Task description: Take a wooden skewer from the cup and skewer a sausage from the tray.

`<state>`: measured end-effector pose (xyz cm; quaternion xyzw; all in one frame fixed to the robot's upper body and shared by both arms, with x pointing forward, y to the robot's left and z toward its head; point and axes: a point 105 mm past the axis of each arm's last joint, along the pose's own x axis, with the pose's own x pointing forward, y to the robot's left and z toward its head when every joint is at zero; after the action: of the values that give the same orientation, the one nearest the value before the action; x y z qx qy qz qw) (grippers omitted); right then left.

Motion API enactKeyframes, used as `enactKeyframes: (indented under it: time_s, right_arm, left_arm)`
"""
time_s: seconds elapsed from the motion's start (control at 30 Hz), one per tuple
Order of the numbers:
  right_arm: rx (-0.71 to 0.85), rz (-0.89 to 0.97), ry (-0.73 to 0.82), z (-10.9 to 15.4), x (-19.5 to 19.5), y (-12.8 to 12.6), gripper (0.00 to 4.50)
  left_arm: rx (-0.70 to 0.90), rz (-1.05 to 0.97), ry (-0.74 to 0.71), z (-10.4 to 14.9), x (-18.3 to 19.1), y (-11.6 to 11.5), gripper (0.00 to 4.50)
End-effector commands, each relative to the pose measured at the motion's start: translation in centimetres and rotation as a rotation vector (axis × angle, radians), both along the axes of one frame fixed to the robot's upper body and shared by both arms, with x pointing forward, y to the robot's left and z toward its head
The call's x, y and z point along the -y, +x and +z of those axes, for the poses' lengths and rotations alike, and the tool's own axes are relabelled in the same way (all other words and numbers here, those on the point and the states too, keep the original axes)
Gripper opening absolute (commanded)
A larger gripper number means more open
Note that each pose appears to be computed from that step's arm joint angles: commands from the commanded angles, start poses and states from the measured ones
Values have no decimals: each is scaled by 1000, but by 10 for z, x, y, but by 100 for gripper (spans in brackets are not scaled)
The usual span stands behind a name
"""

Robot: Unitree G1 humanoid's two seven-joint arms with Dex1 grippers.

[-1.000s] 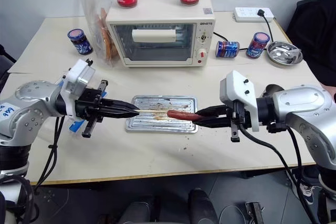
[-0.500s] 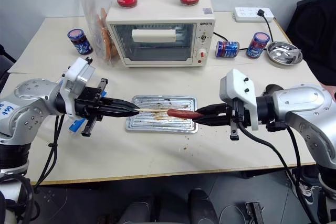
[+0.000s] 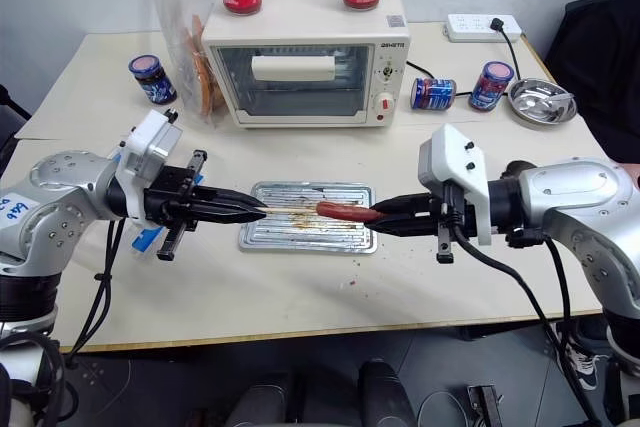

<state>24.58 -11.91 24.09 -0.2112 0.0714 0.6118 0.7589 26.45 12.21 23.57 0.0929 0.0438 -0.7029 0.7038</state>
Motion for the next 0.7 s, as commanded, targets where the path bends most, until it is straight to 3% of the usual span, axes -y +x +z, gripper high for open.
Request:
enactKeyframes:
  time_s: [0.03,0.7]
  right_arm:
    - [19,22,-8,1,-4,-5,40]
    - [22,38,12,8,-9,-4,40]
  left_arm:
    - [32,-25,-2,7,3,-2,0]
    - [13,-81,20,2,7,-5,0]
